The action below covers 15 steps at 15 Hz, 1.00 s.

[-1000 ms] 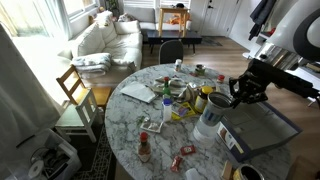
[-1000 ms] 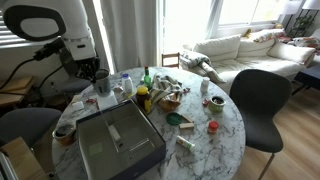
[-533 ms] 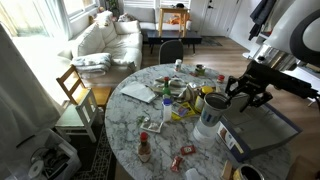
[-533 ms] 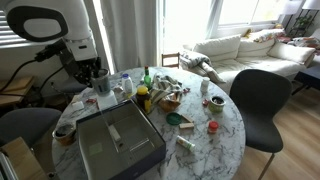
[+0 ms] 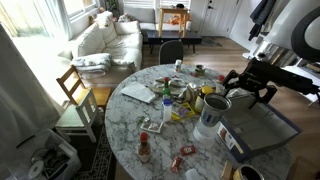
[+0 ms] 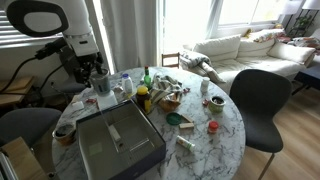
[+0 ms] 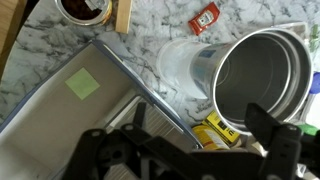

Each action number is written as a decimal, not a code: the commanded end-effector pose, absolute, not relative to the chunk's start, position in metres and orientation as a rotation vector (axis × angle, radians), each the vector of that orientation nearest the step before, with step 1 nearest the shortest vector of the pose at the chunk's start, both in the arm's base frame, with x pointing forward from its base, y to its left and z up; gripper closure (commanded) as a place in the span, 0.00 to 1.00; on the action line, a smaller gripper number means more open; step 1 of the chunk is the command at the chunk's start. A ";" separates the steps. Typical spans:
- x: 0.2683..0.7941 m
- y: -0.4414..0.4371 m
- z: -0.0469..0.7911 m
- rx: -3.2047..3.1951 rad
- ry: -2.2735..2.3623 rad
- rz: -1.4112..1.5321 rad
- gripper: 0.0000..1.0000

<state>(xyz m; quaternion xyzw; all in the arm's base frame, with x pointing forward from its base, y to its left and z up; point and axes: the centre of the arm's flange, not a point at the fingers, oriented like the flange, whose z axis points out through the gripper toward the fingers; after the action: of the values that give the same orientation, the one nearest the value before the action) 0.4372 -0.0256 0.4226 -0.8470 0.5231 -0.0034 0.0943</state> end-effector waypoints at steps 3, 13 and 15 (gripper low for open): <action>0.432 -0.013 0.484 -2.733 1.244 -0.121 0.00; 0.437 0.061 0.591 -3.050 0.498 -0.156 0.00; 0.445 0.075 0.582 -3.080 0.334 -0.158 0.00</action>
<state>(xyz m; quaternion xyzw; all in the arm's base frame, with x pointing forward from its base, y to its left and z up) 0.4300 0.0614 0.5885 -0.9815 0.1783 -0.0595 0.0375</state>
